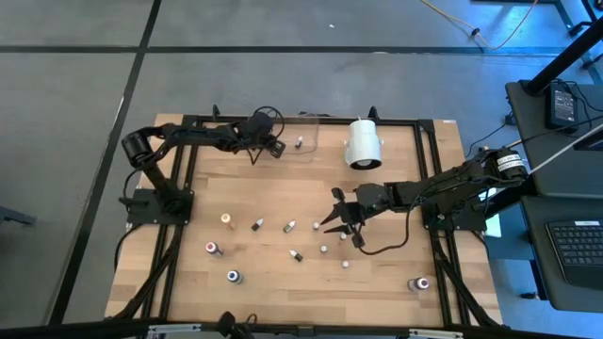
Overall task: Pick & Place food coloring
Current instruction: Put the black food coloring bottle into the transparent bin, then put the blue food coloring bottle into the transparent bin
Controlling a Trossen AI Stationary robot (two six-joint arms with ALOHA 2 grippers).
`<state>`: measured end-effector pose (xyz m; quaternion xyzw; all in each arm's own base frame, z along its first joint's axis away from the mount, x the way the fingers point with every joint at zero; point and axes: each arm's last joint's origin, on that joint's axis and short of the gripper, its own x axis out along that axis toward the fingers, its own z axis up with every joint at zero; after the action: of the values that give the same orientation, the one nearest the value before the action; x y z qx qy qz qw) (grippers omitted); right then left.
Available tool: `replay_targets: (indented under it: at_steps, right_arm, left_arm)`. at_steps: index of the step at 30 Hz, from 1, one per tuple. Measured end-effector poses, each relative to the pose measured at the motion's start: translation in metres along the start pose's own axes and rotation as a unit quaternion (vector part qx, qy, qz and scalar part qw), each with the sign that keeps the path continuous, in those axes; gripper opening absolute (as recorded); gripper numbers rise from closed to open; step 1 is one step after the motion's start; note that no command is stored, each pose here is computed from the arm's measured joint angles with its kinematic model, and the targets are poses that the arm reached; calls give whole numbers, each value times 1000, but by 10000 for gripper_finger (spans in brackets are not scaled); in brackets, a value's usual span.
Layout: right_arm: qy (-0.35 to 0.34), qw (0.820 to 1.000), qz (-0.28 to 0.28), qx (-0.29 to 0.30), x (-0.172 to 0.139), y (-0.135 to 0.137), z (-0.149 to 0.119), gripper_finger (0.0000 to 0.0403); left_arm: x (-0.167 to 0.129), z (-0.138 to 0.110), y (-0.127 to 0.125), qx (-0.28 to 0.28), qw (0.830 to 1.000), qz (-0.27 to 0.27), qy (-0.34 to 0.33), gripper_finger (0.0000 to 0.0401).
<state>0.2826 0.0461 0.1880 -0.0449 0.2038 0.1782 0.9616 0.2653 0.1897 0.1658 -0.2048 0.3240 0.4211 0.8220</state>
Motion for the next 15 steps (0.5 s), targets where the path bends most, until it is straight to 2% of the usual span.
replay_targets:
  at_steps: [3,8,15]
  right_arm:
    - [0,1000,-1,1,0,0,0,120]
    - [15,998,-61,15,7,-4,-7,120]
    - [47,997,-66,4,28,-8,-25,120]
  left_arm:
    - [-12,11,-6,11,999,-23,-45,100]
    - [-38,18,-28,51,993,-49,-99,101]
    - [-74,18,-58,107,980,-49,-163,104]
